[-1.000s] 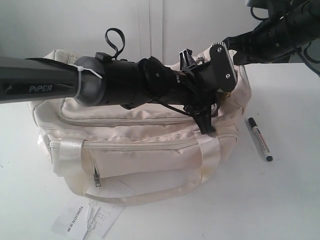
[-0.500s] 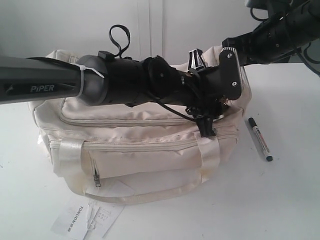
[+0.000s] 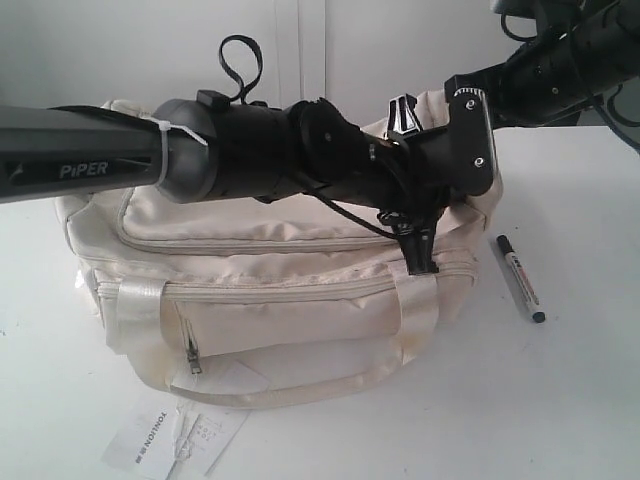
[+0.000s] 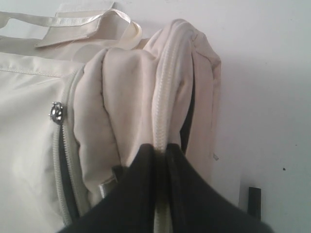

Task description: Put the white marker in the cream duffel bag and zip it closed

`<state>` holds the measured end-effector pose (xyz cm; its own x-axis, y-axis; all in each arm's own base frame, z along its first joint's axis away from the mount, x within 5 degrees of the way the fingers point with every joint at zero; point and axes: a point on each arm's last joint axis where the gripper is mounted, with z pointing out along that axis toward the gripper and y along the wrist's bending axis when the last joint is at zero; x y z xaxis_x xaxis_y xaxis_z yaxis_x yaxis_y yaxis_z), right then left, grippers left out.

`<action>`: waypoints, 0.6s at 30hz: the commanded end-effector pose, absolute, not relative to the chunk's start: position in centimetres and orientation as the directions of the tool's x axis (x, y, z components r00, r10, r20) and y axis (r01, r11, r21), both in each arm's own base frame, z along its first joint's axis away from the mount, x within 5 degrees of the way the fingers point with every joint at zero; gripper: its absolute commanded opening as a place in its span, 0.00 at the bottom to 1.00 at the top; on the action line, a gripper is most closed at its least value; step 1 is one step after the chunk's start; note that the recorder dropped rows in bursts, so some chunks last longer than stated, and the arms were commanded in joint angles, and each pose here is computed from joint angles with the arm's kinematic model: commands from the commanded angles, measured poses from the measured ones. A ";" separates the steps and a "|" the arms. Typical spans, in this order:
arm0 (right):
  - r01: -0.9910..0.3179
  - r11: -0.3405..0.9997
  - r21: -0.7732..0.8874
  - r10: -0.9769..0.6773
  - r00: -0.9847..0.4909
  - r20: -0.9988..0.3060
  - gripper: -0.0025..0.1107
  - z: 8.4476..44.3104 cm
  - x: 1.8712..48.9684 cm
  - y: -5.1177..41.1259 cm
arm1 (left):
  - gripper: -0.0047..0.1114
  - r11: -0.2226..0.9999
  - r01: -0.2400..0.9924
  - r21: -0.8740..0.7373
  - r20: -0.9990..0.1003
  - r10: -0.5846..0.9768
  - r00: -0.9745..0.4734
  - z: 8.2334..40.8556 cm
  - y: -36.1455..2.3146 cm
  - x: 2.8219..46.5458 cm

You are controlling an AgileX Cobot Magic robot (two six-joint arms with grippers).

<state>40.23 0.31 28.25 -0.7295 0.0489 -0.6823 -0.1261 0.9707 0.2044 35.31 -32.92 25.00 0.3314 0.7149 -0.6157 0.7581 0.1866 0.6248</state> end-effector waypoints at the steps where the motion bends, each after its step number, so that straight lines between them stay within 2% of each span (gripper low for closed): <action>1: -0.118 0.972 0.205 0.058 -0.720 -0.692 0.02 28.5 40.4 0.0 | 0.04 0.237 0.842 0.485 -0.708 0.671 0.219 26.6 -32.2 34.5; 5: -0.118 0.972 0.205 0.058 -0.720 -0.692 0.02 28.5 40.4 0.0 | 0.04 0.388 0.894 0.225 -0.814 0.579 -0.047 28.4 -30.7 34.1; 6: -0.118 0.972 0.205 0.058 -0.720 -0.692 0.02 28.5 40.4 0.0 | 0.04 0.421 0.902 0.096 -0.820 0.547 -0.168 28.8 -30.3 34.1; 8: -0.118 0.972 0.205 0.058 -0.720 -0.692 0.02 28.5 40.4 0.0 | 0.04 0.419 0.908 0.006 -0.776 0.575 -0.260 28.8 -30.1 34.0; 12: -0.118 0.972 0.205 0.058 -0.720 -0.692 0.02 28.5 40.4 0.0 | 0.05 0.621 0.781 -0.063 -0.738 0.498 -0.455 28.6 -30.1 36.1; 14: -0.118 0.972 0.205 0.058 -0.720 -0.692 0.02 28.5 40.4 0.0 | 0.18 0.639 0.766 -0.072 -0.766 0.456 -0.453 28.8 -30.6 36.8; 17: -0.118 0.972 0.205 0.058 -0.720 -0.692 0.02 28.5 40.4 0.0 | 0.51 0.636 0.767 -0.088 -0.766 0.449 -0.460 28.1 -31.2 37.2; 18: -0.118 0.972 0.205 0.058 -0.720 -0.692 0.02 28.5 40.4 0.0 | 0.54 0.631 0.772 -0.082 -0.766 0.455 -0.454 28.1 -31.3 37.1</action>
<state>40.23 0.31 28.25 -0.7295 0.0489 -0.6823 -0.1261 0.9707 0.2044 37.22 -30.92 28.31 -0.4419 0.4605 -0.7698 0.7705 0.6343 -0.0628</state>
